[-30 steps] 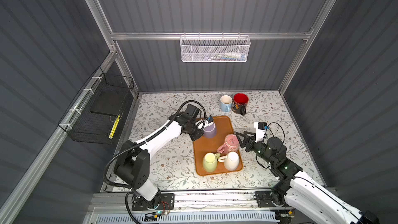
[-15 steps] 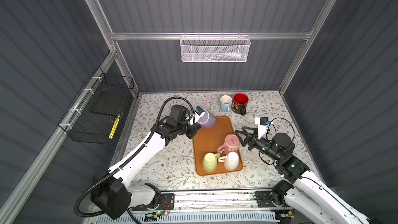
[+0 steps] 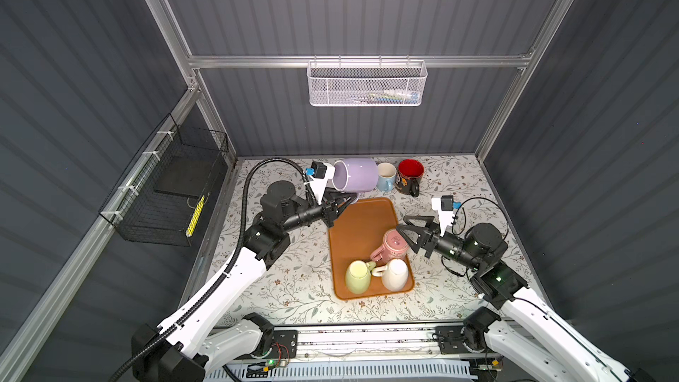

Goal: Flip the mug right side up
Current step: 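Lift the purple mug off the tray with the left gripper while the right gripper approaches, then close the right gripper on the purple mug's handle beside the left gripper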

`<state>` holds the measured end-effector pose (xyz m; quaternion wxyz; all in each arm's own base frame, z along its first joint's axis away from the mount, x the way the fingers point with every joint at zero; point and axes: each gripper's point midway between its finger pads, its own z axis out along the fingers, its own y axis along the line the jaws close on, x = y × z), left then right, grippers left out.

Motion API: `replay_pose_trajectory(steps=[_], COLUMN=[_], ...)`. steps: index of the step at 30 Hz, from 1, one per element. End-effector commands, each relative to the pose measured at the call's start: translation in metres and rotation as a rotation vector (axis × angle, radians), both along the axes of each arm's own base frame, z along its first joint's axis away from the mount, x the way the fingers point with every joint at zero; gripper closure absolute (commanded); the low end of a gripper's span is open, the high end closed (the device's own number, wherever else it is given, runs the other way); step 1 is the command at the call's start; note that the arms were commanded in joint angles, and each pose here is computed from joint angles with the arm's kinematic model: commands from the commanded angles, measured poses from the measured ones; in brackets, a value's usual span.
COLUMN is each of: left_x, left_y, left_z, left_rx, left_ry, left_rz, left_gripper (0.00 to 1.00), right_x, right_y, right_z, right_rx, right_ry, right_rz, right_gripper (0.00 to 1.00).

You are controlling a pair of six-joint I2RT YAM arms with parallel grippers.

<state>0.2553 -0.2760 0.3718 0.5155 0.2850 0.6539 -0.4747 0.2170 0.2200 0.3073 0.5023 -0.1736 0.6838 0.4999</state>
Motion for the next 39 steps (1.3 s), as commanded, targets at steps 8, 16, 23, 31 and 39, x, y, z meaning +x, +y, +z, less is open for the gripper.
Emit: replay_pose_trajectory(steps=[8,16,23,31,39], left_x=[-0.030,-0.026,-0.017,-0.008,-0.005], left_y=[0.000,-0.005,-0.011,-0.018,-0.022], left_z=[0.084,0.090,0.088,0.083,0.084], left_rx=[-0.386,-0.443,-0.479,-0.483,-0.502], left_ry=[-0.125,-0.131,-0.129,-0.122,-0.115], left_rz=[-0.187,-0.230,-0.256,-0.270,-0.294], left_gripper=[1.00,1.00,1.00,1.00,1.00], right_x=[-0.005,0.010,0.030,0.045,0.058], right_y=[0.023,0.040,0.050,0.055,0.051], right_z=[0.068,0.093,0.102,0.110,0.117], right_rx=[0.108,0.159,0.147,0.172,0.236], right_ry=[-0.154,-0.193,-0.195,-0.196,-0.185], right_rz=[0.164,0.256,0.279,0.312,0.345], right_gripper=[0.28,0.33,0.48,0.60,0.62])
